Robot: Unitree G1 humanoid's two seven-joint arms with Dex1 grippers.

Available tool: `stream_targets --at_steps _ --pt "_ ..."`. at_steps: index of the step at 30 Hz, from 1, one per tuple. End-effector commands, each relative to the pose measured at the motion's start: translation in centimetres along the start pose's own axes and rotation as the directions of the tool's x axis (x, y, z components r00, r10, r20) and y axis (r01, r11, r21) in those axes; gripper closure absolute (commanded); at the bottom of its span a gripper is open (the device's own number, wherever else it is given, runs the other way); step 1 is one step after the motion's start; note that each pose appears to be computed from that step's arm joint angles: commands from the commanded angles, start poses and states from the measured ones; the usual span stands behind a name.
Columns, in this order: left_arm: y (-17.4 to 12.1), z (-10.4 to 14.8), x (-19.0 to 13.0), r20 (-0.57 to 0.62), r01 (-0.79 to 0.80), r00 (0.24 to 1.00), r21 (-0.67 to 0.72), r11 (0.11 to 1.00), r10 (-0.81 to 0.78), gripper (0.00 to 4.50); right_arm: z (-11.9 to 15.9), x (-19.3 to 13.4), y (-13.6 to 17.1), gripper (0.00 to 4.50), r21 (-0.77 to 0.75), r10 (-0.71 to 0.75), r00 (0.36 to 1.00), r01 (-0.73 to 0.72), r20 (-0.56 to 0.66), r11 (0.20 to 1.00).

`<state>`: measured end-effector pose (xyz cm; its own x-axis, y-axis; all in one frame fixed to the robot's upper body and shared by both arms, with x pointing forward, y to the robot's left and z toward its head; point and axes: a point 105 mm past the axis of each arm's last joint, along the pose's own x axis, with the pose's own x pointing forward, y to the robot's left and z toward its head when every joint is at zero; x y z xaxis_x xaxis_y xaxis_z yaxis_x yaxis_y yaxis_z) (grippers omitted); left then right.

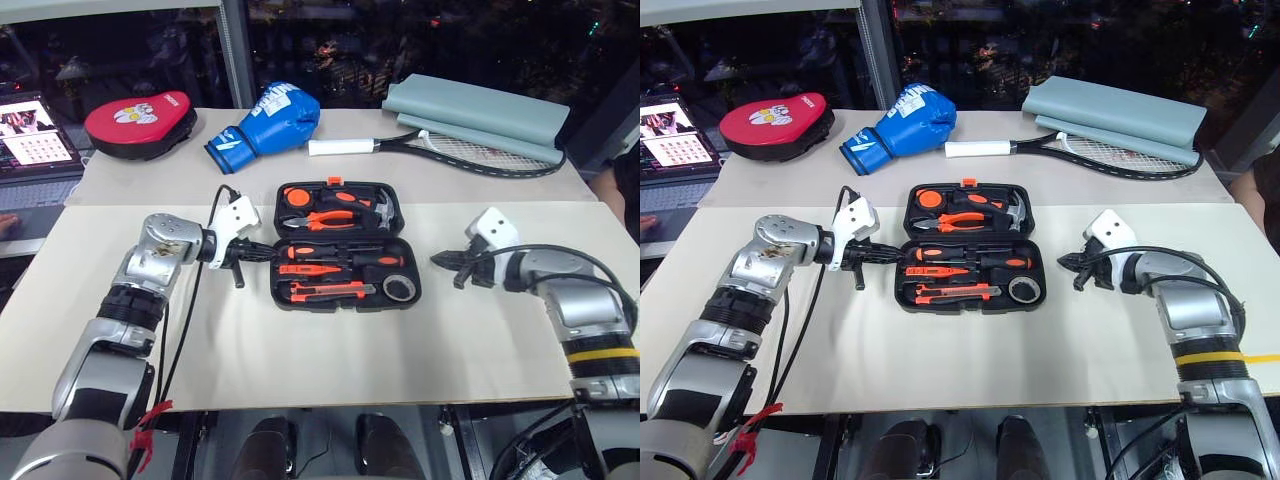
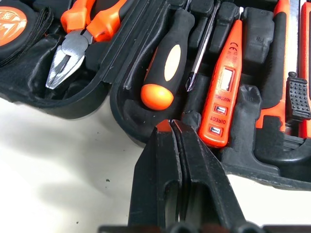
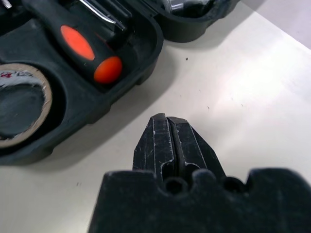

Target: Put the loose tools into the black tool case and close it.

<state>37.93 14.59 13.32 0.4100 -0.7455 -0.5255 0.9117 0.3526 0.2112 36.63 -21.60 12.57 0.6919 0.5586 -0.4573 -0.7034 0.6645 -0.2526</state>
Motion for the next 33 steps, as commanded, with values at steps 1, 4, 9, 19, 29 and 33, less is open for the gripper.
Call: stream_targets --at_steps 1,4,9,19,29,33 --pt "0.6 -1.1 0.1 -0.050 -0.056 0.997 -0.011 0.998 0.056 4.43 1.4 0.3 -0.1 4.50 -0.053 0.007 0.999 -0.005 0.033 0.999" --pt "0.9 2.7 -2.0 0.192 -0.010 0.981 -0.149 0.989 0.039 4.43 1.4 0.4 0.0 4.50 -0.068 0.014 1.000 -0.013 0.024 0.998" --pt "1.0 1.6 -4.0 0.148 -0.030 0.987 -0.183 0.983 0.058 4.43 1.1 0.3 0.0 4.50 -0.076 0.020 1.000 -0.020 0.011 0.997" --pt "1.4 -1.8 -0.7 -0.060 -0.126 0.991 -0.103 0.987 0.120 4.43 2.1 0.6 0.9 4.50 -0.099 0.058 0.997 -0.053 0.047 0.994" --pt "-2.8 -0.8 1.1 -0.009 0.105 0.994 -0.070 0.992 -0.106 4.43 3.6 0.0 4.5 4.50 -0.134 0.227 0.966 -0.210 0.125 0.968" --pt "-3.9 -1.6 0.5 -0.058 0.164 0.985 -0.031 0.986 -0.165 4.43 3.3 -1.0 6.7 4.50 -0.148 0.315 0.942 -0.297 0.118 0.943"
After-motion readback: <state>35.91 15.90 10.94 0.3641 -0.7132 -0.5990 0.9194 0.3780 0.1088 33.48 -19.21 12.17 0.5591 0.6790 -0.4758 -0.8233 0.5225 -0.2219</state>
